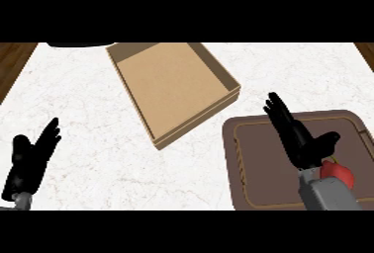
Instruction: Pick the bell pepper from the tray and place it in the cardboard box
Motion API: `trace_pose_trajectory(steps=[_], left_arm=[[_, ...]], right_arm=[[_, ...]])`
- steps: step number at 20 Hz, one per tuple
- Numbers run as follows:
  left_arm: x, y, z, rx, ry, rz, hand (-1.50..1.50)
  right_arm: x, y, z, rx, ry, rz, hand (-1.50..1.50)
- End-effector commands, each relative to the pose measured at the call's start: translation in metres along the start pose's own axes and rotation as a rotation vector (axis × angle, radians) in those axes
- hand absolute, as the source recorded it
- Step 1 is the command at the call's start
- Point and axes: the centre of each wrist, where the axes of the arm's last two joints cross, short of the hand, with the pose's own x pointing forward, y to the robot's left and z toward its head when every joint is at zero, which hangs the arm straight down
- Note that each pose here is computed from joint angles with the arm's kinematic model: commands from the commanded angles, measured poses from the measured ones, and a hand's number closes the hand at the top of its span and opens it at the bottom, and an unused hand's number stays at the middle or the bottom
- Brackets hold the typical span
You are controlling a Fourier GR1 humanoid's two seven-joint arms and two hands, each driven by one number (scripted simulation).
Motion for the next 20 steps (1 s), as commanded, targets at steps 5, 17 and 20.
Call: trace_pose_trajectory(steps=[5,17,20], left_arm=[[0.029,-0.003,-0.001,0.053,-0.22,-0.06,0.0],[0.005,-0.04,0.018,-0.008,-0.263,-0.041,0.0],[0.017,-0.038,0.008,-0.004,-0.268,-0.033,0.0]], right_arm=[[0.097,-0.074,-0.011,-0.467,-0.444,0.281,-1.5],[0.047,-0.091,0.093,-1.007,-0.235,0.694,-1.5],[0.051,-0.119,0.12,-0.909,-0.037,0.886,-1.5]])
